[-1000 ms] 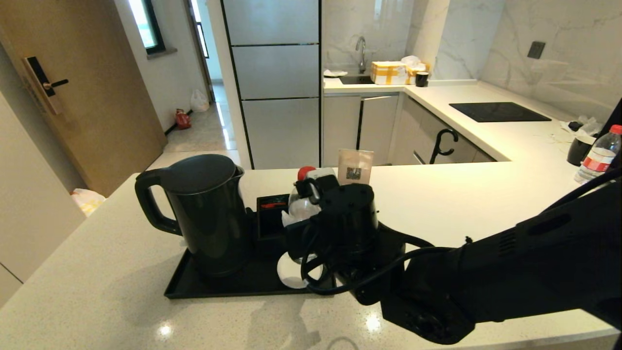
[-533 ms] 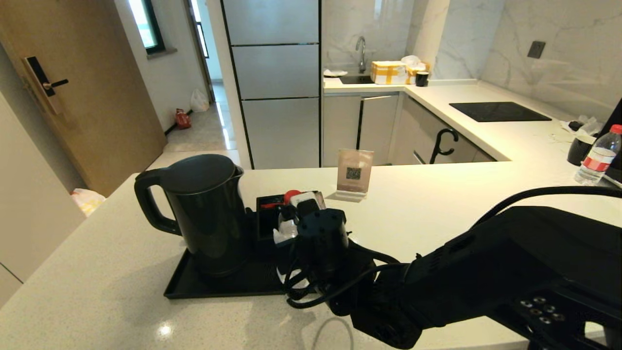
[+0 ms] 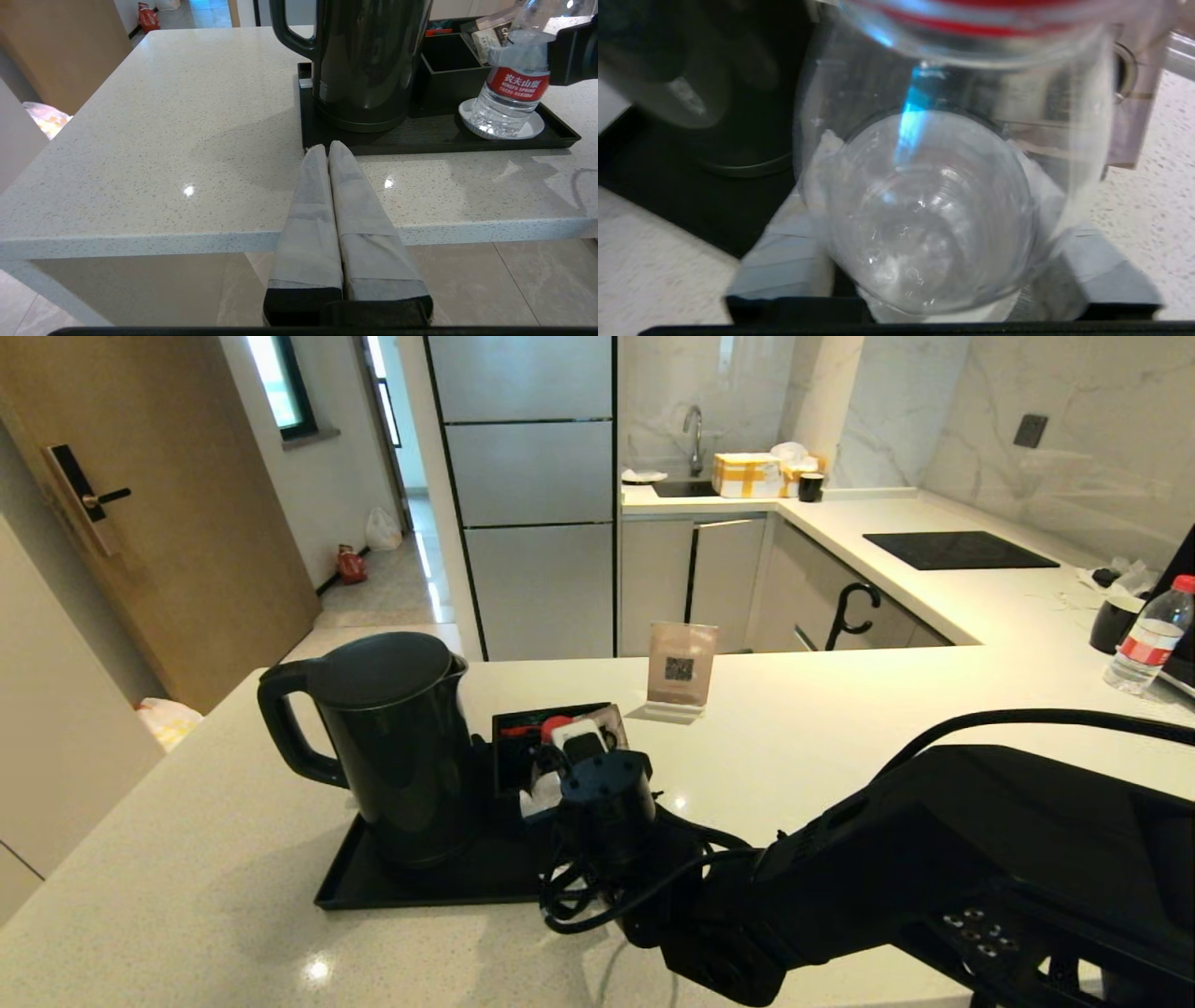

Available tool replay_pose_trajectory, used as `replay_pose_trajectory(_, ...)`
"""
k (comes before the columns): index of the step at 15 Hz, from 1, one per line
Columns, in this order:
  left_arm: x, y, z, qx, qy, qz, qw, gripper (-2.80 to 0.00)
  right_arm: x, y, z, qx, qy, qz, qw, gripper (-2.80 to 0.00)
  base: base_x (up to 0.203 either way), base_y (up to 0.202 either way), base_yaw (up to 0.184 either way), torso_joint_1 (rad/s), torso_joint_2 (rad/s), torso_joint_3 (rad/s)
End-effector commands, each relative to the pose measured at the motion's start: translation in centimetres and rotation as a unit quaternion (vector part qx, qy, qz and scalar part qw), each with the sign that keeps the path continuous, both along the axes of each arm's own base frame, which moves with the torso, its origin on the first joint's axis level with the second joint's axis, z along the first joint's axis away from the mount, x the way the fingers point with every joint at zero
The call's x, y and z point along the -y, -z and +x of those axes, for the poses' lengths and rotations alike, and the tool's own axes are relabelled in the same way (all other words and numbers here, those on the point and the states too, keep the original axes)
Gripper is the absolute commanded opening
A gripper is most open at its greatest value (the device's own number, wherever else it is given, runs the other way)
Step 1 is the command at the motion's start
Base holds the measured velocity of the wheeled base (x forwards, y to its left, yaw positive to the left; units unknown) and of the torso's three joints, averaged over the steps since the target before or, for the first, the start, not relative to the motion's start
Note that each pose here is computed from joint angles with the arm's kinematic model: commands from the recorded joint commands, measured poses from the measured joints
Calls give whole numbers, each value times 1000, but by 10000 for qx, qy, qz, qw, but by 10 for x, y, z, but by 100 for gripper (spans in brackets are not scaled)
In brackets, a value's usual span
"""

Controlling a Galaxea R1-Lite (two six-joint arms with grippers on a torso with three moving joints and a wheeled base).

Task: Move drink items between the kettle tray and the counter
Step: Return the bottled water to its original position

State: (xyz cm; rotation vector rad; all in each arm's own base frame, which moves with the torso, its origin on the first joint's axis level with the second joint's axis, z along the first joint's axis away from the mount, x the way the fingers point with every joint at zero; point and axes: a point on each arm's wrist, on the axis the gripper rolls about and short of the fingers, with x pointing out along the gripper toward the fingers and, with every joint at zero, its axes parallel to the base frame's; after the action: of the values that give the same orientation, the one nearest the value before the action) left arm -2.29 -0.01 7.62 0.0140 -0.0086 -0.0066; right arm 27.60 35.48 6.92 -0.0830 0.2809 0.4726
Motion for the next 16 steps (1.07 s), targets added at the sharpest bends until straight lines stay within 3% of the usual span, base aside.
replay_pose_trajectory(1,0,0,0,-4,-3,-1,10000,-280,1,-2,0,24,18,34,10000,0,0,0,0,0,0,0)
replay_pose_trajectory(10,0,0,0,-4,-3,-1,10000,-280,10,-8,-7,-35,-64,50,10000,0,0,0,0,0,0,0)
replay_pose_trajectory(14,0,0,0,-4,-3,-1,10000,-280,34,-35,-28,-191,-530,91,9984,0,0,0,0,0,0,0)
replay_pose_trajectory(16,0,0,0,-4,-3,-1,10000,-280,53,-65,-45,-215,-823,205,9962,0,0,0,0,0,0,0)
